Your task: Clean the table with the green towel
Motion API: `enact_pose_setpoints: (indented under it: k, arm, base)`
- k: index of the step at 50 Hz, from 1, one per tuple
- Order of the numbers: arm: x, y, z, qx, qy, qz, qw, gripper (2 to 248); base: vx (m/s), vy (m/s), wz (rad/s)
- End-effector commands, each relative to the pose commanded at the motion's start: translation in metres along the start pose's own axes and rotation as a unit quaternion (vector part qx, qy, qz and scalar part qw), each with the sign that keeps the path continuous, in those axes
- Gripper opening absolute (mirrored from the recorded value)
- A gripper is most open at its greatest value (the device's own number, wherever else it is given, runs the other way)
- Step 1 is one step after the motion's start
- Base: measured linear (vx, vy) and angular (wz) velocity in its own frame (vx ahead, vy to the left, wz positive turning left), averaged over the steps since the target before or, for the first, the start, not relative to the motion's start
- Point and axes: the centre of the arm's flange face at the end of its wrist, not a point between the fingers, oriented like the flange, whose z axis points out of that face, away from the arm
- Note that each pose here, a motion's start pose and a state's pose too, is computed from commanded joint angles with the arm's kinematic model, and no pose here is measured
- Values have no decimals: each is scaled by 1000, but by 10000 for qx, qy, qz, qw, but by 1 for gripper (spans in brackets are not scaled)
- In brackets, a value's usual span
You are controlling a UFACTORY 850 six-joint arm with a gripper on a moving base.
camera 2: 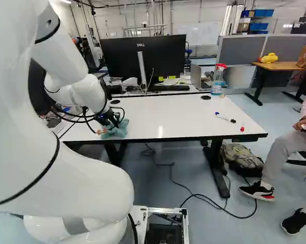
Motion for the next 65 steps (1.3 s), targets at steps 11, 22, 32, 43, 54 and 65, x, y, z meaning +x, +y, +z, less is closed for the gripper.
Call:
enact_pose_setpoints:
  k: [11,22,32,43,54,65]
  arm:
    - [5,17,-13,-114,193,205,9995,55]
    - [12,35,-25,-246,386,424,9981,55]
    - [11,50,-30,-365,448,604,9965,55]
    - [10,67,-32,-504,466,813,9943,55]
    - [9,83,-34,-636,479,1012,9917,55]
    - [6,100,-37,-770,496,1213,9884,55]
  base:
    - [0,0,0]
    - [0,0,0]
    - [0,0,0]
    - [0,0,0]
    - [0,0,0]
    - [0,0,0]
